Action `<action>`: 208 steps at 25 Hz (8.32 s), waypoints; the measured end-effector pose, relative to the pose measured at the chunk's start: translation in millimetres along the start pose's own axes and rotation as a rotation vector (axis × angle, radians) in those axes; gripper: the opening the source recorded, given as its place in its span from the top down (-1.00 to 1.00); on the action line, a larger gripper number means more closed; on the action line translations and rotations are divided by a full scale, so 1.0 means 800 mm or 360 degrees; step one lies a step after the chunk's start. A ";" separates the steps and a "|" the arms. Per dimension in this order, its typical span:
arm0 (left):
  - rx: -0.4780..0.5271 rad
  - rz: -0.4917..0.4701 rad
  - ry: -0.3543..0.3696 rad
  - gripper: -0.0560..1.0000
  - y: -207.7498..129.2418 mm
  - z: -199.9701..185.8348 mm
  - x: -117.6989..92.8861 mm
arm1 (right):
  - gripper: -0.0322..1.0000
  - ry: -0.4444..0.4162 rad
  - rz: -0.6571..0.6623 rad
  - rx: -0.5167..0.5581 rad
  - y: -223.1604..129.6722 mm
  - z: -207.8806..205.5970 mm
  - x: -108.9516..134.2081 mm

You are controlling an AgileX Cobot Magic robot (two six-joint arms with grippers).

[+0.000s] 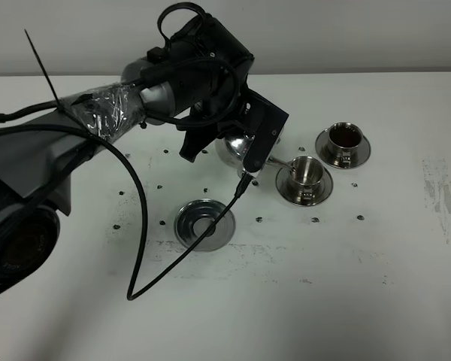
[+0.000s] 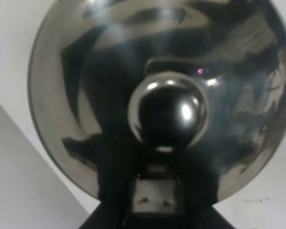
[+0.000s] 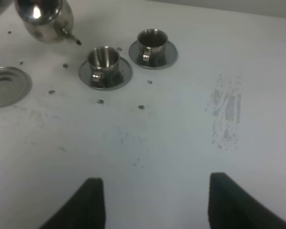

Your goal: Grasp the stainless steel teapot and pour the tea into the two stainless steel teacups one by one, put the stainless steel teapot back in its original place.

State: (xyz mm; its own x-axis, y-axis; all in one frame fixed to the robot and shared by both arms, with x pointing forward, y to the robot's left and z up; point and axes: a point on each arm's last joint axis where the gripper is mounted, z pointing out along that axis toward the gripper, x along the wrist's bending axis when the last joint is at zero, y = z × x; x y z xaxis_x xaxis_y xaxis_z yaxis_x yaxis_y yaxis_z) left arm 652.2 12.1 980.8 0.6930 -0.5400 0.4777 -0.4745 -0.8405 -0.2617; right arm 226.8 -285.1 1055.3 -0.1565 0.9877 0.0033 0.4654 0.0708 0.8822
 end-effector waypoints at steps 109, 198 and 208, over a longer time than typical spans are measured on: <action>0.0255 0.0592 0.0488 0.56 0.038 0.006 0.030 | 0.03 0.0001 0.0001 0.0000 0.000 0.000 0.000; -0.0438 -0.1184 -0.0136 0.56 -0.073 -0.066 -0.119 | 0.03 0.0001 0.0001 0.0000 0.000 0.000 0.000; -0.0358 -0.1580 -0.0303 0.56 -0.087 -0.075 -0.161 | 0.03 0.0001 0.0001 0.0000 0.000 0.000 0.000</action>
State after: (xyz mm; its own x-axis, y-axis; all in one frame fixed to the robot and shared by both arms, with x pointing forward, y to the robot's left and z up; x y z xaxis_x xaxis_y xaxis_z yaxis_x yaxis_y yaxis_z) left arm 564.0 142.8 987.9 0.8926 0.3771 0.2472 0.2808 -0.8938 0.3496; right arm 226.8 -285.0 1055.3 -0.1569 0.9876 0.0039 0.4654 0.0705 0.8823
